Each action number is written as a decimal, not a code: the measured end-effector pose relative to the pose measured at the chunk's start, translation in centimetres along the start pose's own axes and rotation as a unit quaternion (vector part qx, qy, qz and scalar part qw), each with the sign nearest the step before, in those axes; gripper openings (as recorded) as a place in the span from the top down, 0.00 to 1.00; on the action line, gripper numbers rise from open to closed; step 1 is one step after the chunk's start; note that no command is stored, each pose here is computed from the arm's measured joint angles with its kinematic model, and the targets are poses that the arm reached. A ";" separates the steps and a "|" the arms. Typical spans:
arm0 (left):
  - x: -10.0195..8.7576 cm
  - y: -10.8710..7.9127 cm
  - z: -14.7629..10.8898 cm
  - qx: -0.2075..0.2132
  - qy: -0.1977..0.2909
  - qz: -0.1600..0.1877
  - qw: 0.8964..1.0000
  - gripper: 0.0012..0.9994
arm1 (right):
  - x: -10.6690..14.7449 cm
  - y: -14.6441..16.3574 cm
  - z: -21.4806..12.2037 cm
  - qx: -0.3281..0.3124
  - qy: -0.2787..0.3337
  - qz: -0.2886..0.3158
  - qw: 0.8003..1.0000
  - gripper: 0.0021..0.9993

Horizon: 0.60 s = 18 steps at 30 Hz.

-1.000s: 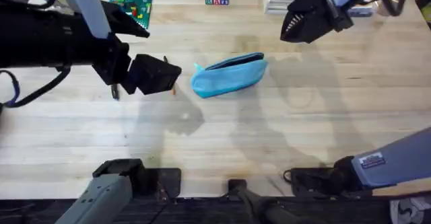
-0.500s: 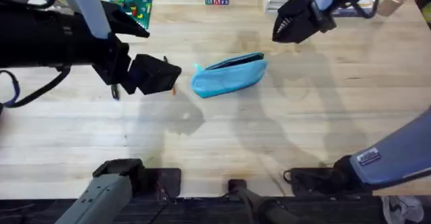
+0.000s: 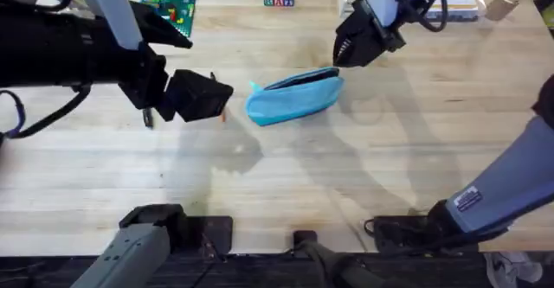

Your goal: Unzip the bag, pick up the pens from the table one at a time and place them inside, then zip the bag closed.

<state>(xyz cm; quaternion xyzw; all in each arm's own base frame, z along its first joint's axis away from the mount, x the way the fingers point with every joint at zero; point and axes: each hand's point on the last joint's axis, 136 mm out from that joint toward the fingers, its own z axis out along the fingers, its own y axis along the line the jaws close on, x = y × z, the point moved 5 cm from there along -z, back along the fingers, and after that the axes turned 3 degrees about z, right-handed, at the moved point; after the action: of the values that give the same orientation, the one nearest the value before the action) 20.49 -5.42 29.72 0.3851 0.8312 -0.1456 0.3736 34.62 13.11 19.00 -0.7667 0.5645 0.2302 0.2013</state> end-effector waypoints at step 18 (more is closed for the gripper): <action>0.0 0.0 0.0 0.000 0.000 0.000 1.000 0.00 | 0.9 -0.2 2.5 -0.038 -0.005 0.015 0.999 0.97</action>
<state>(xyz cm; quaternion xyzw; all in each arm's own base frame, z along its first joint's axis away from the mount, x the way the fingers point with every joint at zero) 20.49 -5.42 29.72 0.3851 0.8312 -0.1455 0.3737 34.72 13.91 16.46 -0.7643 0.5654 0.2581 0.1717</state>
